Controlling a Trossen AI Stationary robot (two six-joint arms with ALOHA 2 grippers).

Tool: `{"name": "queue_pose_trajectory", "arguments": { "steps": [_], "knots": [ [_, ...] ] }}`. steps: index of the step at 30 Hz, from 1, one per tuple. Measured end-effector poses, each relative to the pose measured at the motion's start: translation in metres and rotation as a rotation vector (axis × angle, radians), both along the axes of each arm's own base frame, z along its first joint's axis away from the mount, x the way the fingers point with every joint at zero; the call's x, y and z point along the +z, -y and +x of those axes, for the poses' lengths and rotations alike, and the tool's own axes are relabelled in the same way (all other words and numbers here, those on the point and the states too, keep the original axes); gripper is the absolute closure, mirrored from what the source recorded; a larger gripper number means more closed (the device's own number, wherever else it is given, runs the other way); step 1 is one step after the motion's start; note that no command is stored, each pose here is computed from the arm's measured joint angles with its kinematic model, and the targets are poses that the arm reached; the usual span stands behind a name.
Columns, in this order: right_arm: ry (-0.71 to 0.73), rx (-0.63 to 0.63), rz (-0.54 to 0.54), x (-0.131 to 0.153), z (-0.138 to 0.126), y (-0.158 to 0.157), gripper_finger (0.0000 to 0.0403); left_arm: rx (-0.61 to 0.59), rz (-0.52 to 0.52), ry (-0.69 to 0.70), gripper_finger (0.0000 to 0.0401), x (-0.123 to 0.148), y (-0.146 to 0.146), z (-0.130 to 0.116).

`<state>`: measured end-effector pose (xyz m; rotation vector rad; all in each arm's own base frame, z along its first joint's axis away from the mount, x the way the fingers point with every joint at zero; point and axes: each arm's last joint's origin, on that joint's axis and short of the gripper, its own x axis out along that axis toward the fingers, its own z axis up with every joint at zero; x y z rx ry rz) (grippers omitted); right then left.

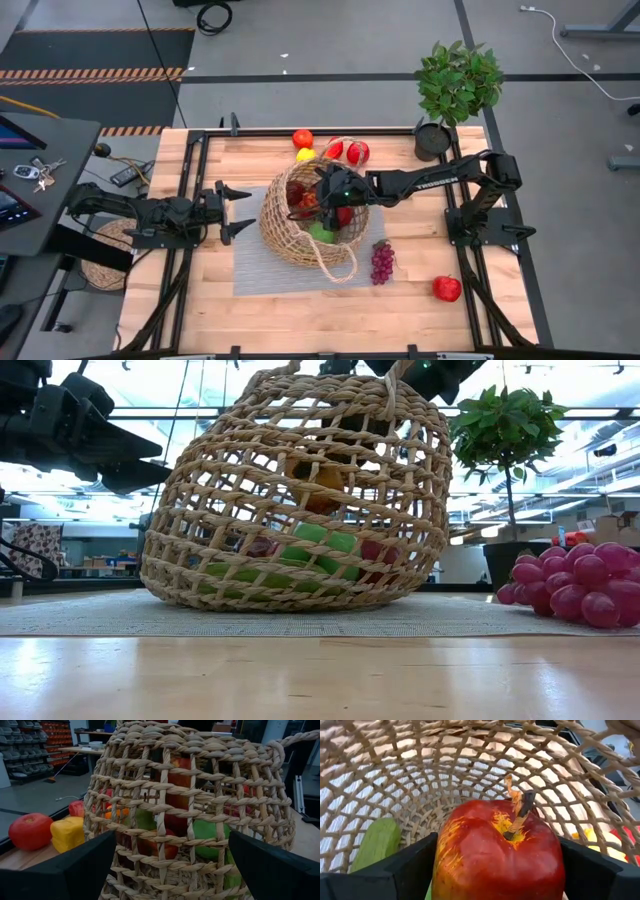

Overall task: Build produce basket
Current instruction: Put the center right red apple into the mesh basket, then put the bottom red apple into the mesh basket

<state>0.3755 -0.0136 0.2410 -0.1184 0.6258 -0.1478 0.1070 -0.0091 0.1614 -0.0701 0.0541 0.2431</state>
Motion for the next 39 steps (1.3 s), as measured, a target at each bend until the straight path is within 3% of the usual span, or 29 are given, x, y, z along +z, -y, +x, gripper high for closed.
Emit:
{"name": "queue_pose_trajectory", "arguments": {
  "steps": [7,12,19,26,33,39],
  "knots": [
    [0.001,-0.006,0.009,0.000,0.000,0.000,0.0007,0.000,0.000,0.000,0.0007,0.000,0.000,0.000],
    [-0.023,-0.006,0.006,0.008,0.001,-0.001,0.0008,0.000,0.000,0.001,0.0007,0.000,0.000,0.000],
    [-0.089,-0.009,-0.003,0.038,0.003,-0.004,0.0006,0.000,0.000,0.001,0.0007,0.000,0.000,0.000],
    [-0.151,-0.041,-0.095,0.076,-0.002,-0.023,0.0006,0.000,0.000,0.000,0.0007,0.000,0.000,0.000],
    [-0.199,-0.055,-0.155,0.103,-0.024,-0.043,0.0007,0.000,0.000,0.000,0.0007,0.000,0.000,0.000],
    [-0.165,-0.096,-0.120,0.127,-0.061,-0.055,0.0007,0.000,0.000,0.000,0.0007,0.000,0.000,0.000]
  ]
}}
